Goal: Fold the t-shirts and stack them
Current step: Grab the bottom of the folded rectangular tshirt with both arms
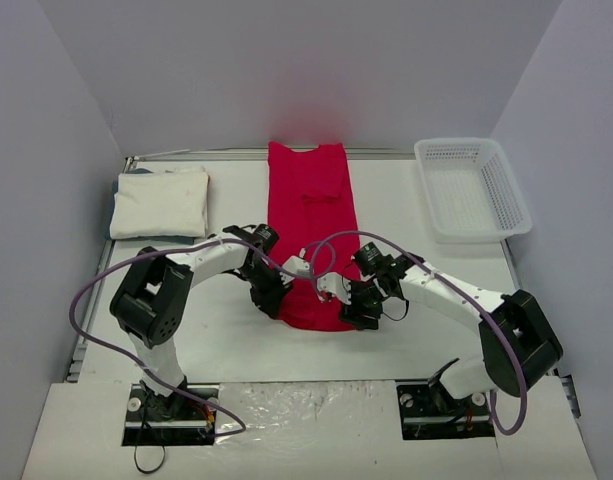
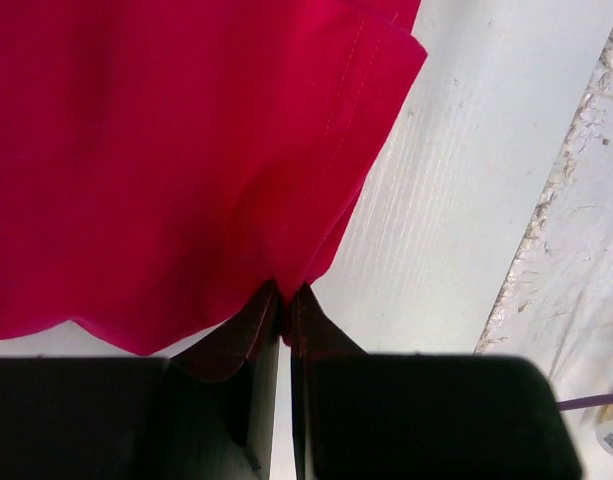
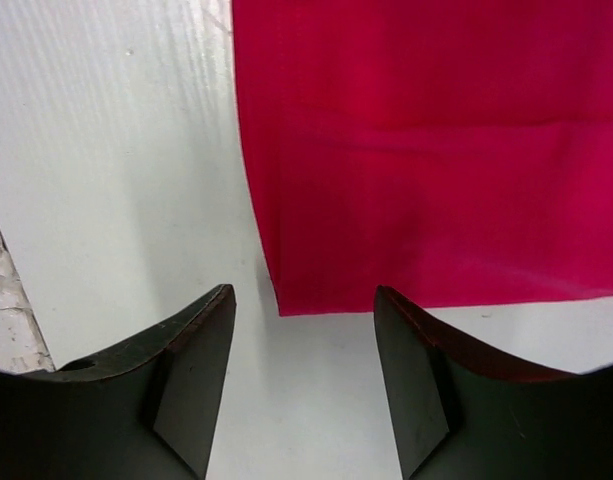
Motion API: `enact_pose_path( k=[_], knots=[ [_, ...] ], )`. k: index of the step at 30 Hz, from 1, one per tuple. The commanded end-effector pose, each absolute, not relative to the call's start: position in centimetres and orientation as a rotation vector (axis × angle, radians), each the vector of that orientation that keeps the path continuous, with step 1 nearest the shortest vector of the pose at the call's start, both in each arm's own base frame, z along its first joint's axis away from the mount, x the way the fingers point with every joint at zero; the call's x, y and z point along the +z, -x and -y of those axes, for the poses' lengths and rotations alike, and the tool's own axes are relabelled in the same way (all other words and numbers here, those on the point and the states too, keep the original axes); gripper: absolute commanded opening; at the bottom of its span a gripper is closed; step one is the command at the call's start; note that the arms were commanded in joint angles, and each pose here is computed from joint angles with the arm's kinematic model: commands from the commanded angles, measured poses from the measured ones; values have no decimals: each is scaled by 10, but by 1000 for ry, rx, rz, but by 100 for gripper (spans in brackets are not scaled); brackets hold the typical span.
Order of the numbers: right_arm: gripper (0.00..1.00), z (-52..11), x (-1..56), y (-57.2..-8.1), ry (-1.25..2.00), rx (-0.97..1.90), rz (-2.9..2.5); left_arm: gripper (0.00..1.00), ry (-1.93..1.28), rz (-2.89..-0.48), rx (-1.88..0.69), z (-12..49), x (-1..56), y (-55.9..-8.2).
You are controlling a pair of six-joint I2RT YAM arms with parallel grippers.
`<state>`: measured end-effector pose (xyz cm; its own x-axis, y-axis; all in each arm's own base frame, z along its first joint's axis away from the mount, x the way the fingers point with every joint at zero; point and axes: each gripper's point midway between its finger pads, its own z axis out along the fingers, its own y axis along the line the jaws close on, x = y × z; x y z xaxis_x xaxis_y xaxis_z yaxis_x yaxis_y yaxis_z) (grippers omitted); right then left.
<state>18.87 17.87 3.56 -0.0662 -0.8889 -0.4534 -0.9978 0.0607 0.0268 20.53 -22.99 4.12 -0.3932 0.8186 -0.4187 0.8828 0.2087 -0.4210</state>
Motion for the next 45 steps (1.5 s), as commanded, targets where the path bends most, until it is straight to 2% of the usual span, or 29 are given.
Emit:
enact_pose_path(
  k=[1, 8, 16, 21, 24, 25, 29, 31, 34, 45],
  knots=[
    [54, -177, 27, -171, 1933, 520, -2077, 2, -1678, -2333, -997, 236, 52, -204],
    [56, -170, 17, -170, 1961, 470, -2127, 2, -1681, -2349, -1005, 236, 49, -205],
    [66, -169, 12, -178, 1959, 424, -2134, 2, -1686, -2362, -993, 234, 47, -205],
    [67, -166, 4, -183, 1966, 384, -2159, 2, -1691, -2361, -991, 234, 45, -205],
    [63, -165, -1, -185, 1960, 363, -2181, 2, -1695, -2361, -992, 234, 45, -205],
    [56, -164, -2, -189, 1951, 336, -2186, 2, -1695, -2360, -992, 234, 45, -205],
    [43, -159, -9, -195, 1936, 274, -2229, 2, -1699, -2362, -994, 234, 44, -204],
    [30, -156, -12, -196, 1936, 247, -2249, 2, -1699, -2361, -993, 234, 45, -204],
    [20, -152, -13, -196, 1932, 221, -2266, 2, -1696, -2368, -990, 232, 45, -204],
    [12, -166, 38, -181, 1906, 401, -2257, 2, -1775, -2322, -980, 219, 72, -193]
  ],
)
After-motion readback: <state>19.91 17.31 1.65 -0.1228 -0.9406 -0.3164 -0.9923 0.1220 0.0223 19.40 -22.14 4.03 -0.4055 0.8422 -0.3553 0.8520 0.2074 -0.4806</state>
